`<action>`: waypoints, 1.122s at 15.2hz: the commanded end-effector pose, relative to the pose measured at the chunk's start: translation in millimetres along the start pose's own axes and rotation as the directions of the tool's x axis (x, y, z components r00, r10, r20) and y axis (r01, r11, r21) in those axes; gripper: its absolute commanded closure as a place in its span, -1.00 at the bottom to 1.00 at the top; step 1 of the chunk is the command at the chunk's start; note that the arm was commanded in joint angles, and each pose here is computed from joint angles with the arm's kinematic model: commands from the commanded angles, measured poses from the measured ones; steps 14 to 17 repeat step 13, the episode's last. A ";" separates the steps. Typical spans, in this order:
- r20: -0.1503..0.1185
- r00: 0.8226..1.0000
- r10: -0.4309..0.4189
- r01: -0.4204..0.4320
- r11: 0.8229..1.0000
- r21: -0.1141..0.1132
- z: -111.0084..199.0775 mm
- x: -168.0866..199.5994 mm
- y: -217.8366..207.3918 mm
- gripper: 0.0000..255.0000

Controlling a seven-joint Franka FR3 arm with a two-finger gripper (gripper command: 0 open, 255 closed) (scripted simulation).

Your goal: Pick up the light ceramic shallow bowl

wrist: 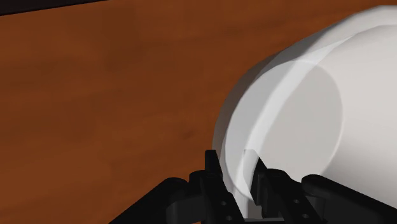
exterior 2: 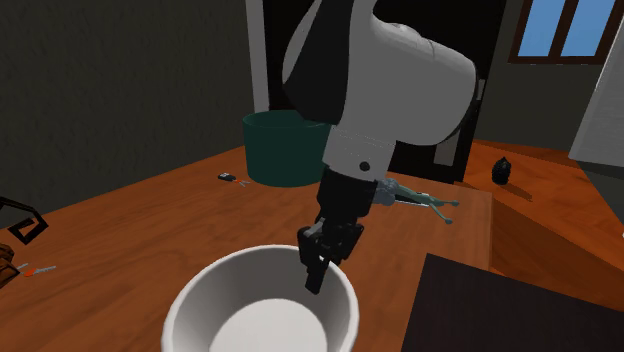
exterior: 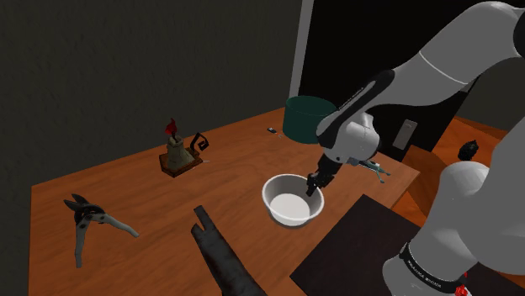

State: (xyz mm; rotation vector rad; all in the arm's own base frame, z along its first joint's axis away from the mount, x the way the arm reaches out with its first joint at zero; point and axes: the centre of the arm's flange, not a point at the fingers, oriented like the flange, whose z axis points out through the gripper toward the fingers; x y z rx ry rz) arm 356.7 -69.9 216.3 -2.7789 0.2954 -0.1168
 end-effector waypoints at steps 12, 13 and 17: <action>0.000 1.000 -0.001 0.001 1.000 -0.001 -60.7 3.0 -21.6 1.00; 0.000 1.000 -0.001 0.001 1.000 -0.001 -60.7 3.0 -21.6 1.00; 0.000 1.000 -0.001 0.001 1.000 -0.001 -60.7 3.0 -21.6 1.00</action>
